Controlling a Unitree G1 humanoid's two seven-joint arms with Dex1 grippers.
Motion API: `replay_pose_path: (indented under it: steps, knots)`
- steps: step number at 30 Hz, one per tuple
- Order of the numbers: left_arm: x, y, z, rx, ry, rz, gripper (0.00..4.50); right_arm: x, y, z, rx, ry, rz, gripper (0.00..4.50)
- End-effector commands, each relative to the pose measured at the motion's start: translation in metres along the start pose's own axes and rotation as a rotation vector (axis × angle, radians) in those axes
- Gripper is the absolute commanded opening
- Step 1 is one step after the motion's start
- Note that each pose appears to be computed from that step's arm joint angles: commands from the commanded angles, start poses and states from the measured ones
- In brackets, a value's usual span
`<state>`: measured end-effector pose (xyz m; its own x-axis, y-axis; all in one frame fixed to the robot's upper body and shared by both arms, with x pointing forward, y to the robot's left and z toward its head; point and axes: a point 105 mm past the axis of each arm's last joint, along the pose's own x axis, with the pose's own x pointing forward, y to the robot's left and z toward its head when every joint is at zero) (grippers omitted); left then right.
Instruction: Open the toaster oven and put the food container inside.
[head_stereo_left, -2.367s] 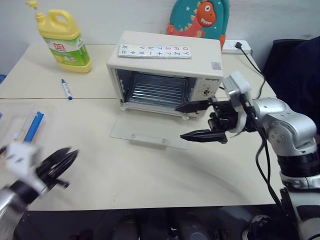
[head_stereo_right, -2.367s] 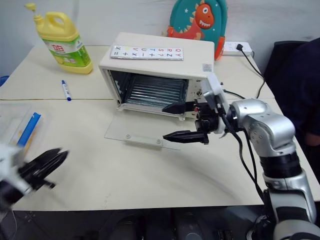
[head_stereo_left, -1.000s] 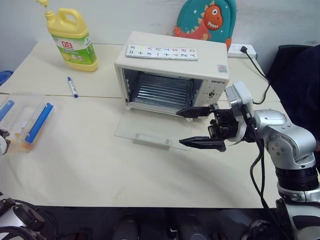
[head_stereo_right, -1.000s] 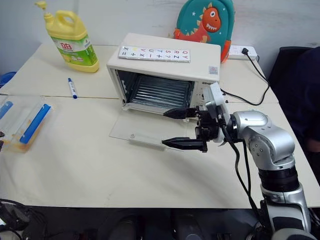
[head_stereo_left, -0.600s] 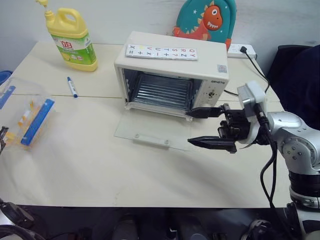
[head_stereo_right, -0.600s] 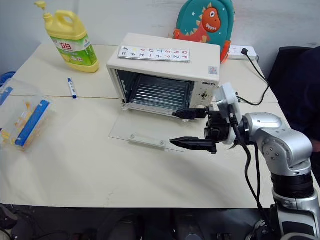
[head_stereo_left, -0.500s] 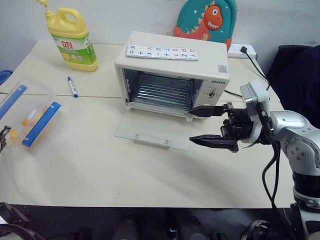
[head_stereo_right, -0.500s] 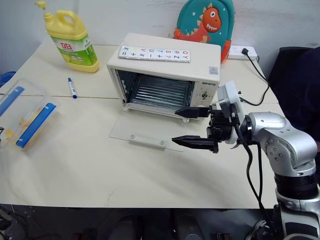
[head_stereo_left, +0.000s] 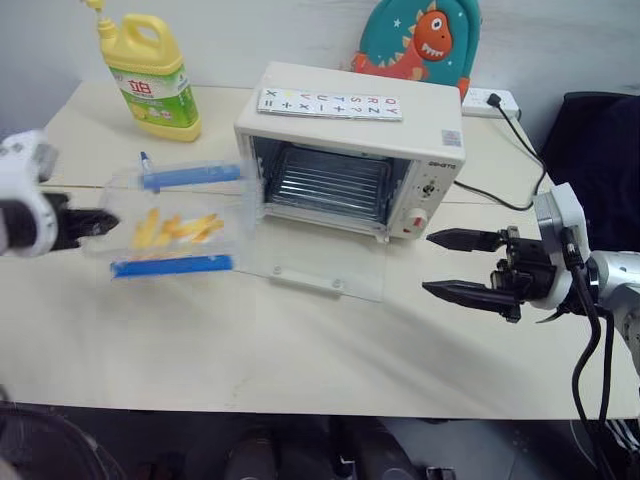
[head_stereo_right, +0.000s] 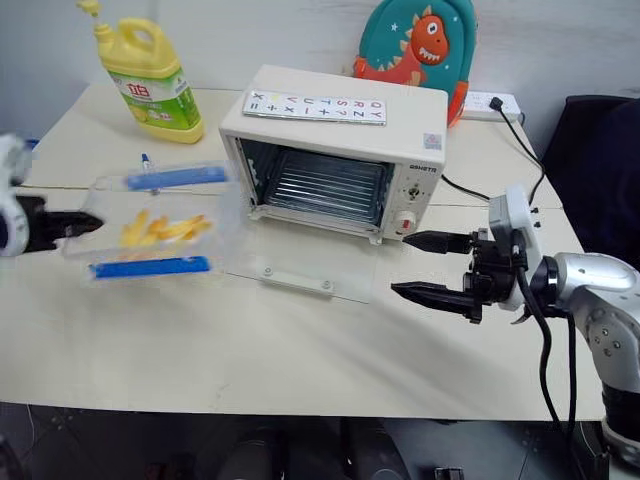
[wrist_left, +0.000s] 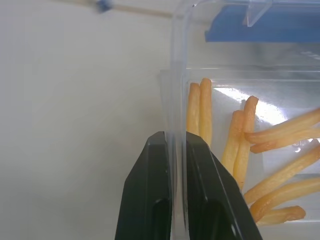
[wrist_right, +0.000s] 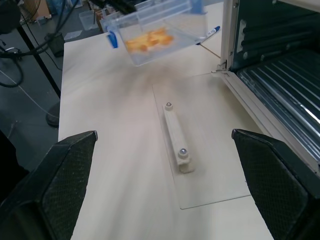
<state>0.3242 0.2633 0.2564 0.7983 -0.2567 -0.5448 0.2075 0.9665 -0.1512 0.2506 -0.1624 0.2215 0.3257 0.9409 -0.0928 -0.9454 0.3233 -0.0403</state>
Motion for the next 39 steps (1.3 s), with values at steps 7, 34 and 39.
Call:
replay_pose_path:
  steps: [7, 34, 39]
  knots:
    - [0.05, -0.066, 0.008, 0.199, 0.085, -0.083, 0.09, -0.002, 0.017, 0.007, -0.044, -0.044, -0.067, 4.5]
    - [-0.034, -0.093, 0.018, 0.071, -0.412, -0.786, 2.69, 0.008, 0.035, -0.012, 0.031, 0.008, -0.024, 3.25]
    - [-0.017, -0.062, -0.056, 0.411, -0.077, -0.71, 1.31, 0.038, 0.042, -0.032, 0.07, 0.038, 0.053, 1.48]
